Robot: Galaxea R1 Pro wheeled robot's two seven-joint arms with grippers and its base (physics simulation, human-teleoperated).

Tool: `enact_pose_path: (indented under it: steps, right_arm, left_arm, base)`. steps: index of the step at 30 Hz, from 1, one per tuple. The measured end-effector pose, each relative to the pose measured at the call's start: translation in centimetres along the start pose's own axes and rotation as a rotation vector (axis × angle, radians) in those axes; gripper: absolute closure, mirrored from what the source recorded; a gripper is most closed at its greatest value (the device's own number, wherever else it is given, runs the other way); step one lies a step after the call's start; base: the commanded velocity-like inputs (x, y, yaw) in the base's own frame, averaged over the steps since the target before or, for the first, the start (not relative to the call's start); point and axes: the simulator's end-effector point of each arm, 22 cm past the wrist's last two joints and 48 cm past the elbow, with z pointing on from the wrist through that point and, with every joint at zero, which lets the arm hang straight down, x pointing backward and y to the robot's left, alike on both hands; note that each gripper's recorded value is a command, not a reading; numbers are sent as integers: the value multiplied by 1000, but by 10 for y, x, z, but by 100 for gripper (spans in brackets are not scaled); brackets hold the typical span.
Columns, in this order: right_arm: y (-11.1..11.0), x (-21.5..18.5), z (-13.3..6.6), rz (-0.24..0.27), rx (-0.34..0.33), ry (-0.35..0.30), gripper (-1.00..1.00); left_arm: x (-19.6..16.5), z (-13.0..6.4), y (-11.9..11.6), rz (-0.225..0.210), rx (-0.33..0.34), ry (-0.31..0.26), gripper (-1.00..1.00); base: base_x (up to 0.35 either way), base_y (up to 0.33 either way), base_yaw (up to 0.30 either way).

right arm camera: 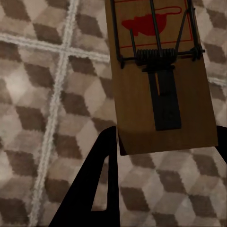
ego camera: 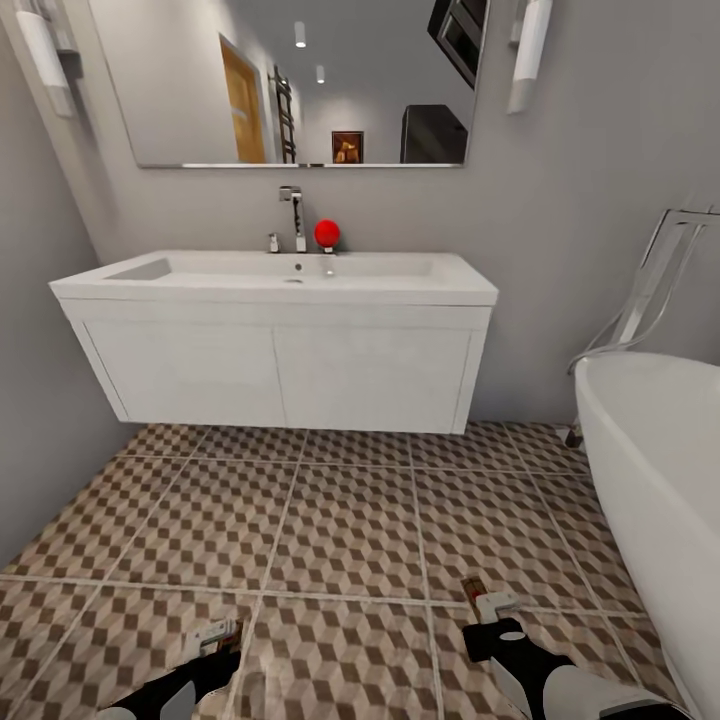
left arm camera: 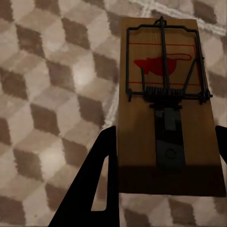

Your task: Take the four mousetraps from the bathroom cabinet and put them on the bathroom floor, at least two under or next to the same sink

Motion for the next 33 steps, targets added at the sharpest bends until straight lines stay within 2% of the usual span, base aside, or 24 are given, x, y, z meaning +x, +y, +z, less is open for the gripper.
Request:
enact_pose_path:
  steps: [33]
  right_arm:
    - [0, 0, 0, 1, 0, 0, 100]
  left_arm:
    - [-1, 0, 2, 0, -3, -2, 100]
  base:
    - [308, 0, 0]
